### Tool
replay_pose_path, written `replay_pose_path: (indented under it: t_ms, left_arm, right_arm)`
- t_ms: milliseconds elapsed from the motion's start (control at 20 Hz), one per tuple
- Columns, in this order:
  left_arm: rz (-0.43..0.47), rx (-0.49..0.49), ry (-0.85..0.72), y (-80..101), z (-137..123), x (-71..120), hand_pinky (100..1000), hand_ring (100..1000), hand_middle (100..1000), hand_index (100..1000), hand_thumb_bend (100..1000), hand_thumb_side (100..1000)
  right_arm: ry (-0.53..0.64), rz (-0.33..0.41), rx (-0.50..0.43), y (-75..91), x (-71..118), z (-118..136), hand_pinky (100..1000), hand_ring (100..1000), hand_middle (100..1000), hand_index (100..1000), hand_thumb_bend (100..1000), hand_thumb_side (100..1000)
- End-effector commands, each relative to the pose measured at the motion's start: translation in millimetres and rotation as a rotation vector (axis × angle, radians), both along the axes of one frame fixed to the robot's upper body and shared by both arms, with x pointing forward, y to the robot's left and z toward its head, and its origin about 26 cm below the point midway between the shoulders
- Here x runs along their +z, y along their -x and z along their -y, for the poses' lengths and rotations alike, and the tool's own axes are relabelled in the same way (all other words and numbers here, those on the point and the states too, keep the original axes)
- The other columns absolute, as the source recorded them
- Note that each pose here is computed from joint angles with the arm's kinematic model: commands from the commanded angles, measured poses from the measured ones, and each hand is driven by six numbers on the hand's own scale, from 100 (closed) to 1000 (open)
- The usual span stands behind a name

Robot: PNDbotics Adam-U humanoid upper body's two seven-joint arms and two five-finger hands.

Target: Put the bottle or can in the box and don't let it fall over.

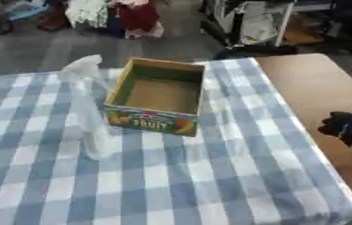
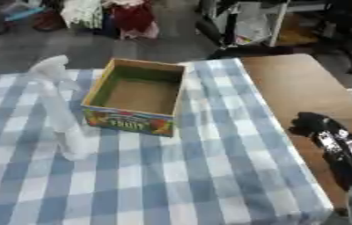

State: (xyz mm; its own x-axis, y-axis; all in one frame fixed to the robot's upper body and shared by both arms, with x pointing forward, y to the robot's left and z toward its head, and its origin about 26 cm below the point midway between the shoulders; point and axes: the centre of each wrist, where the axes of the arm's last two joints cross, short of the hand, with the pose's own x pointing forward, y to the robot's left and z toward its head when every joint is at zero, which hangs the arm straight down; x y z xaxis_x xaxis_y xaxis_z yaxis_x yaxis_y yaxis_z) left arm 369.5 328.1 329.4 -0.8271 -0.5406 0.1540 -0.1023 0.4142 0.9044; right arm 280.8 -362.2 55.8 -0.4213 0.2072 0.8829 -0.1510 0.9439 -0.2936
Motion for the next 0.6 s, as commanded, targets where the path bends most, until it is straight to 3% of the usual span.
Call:
replay_pose_path:
  t_ms: [50,300,600]
  left_arm:
    - [-0.014,0.021,-0.162,-24.0,5.7,2.6,852,855,815,979,100,816]
    - [-0.049,0.029,-0.400,-56.4,29.8,-5.8,863,852,827,986,138,855]
    - [-0.105,0.033,-0.586,-72.0,35.8,-19.4,865,846,834,989,220,920]
  right_arm:
    - [0.038,0.017,0.013,-1.2,8.9,5.8,805,710,684,799,100,761]
    - [0.041,0.014,0.021,-1.3,7.8,5.8,805,709,684,800,100,764]
    - [0.040,0.013,0.031,-1.5,7.6,4.8,805,709,685,800,100,763]
